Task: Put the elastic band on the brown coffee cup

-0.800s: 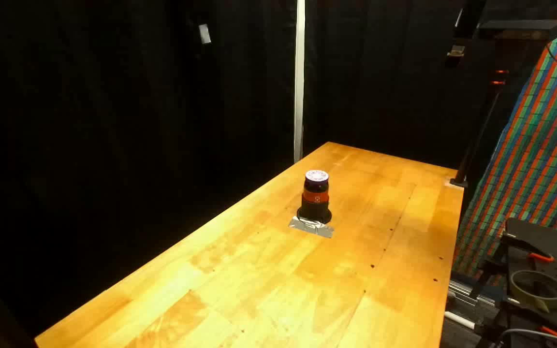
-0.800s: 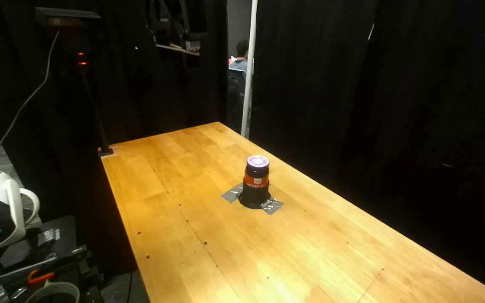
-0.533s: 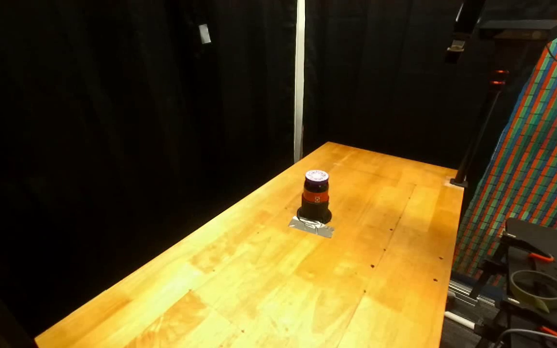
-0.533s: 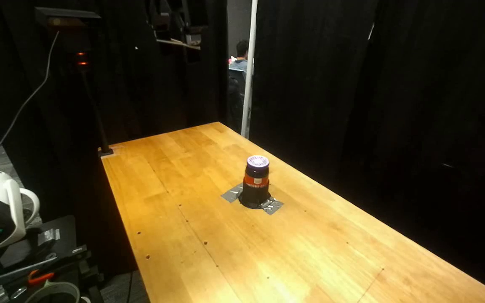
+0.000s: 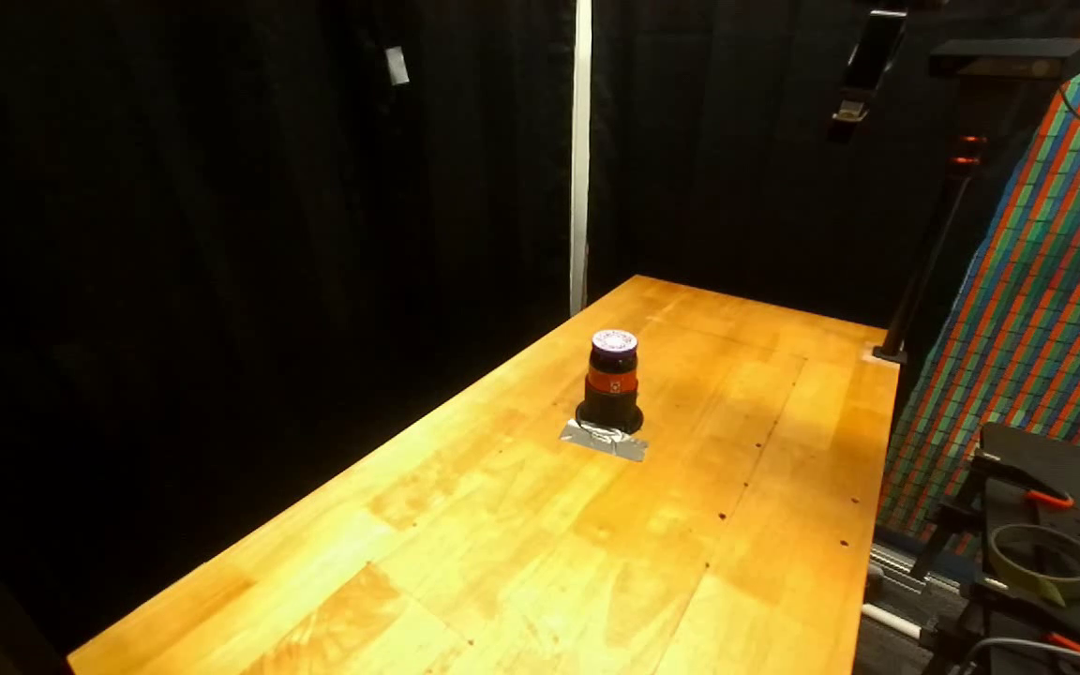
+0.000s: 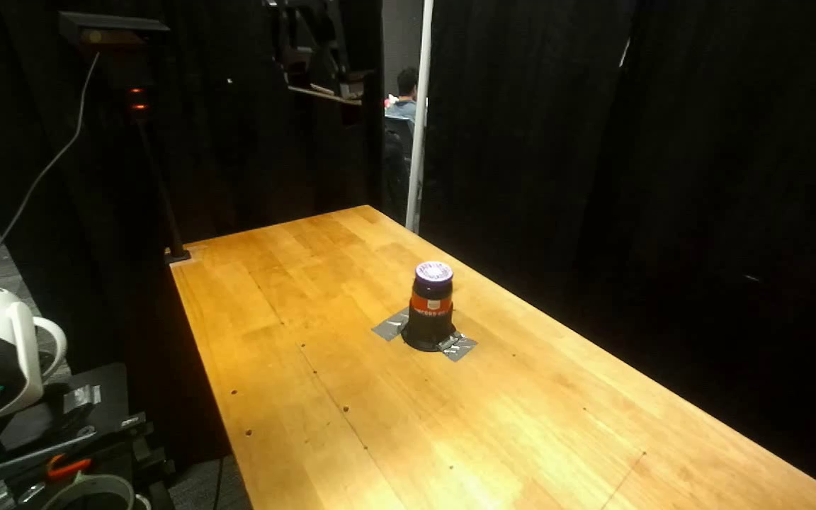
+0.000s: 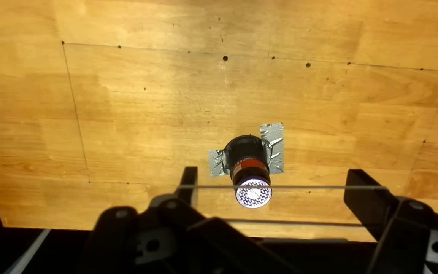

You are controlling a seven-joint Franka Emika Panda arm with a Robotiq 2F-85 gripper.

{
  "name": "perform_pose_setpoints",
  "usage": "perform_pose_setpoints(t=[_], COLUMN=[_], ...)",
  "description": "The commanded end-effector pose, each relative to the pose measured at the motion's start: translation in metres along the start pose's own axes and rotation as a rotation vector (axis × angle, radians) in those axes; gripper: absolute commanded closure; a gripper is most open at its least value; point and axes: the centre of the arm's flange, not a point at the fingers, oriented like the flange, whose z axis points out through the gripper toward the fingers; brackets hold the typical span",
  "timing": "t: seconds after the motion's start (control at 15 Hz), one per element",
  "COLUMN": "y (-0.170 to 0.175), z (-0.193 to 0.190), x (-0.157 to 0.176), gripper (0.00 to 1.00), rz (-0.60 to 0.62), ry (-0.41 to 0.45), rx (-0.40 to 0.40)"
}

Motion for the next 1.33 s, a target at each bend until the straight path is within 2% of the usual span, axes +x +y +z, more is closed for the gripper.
perform_pose_setpoints(t=[0.0, 0.33, 0.73, 1.0, 1.27], y=[0.003, 0.009, 0.015, 0.005, -0.007], z=[0.027, 0.092, 0.197, 0.258, 0.284], x=[0.064, 0.152, 0.237, 0.261, 0.279], gripper=[0.0, 0.0, 0.0, 0.0, 0.0], rz=[0.002, -0.004, -0.036, -0.08, -0.104], ry=[0.017, -0.064, -0.188, -0.239, -0.229], rx=[0.008, 0.02, 0.07, 0.097, 0.122])
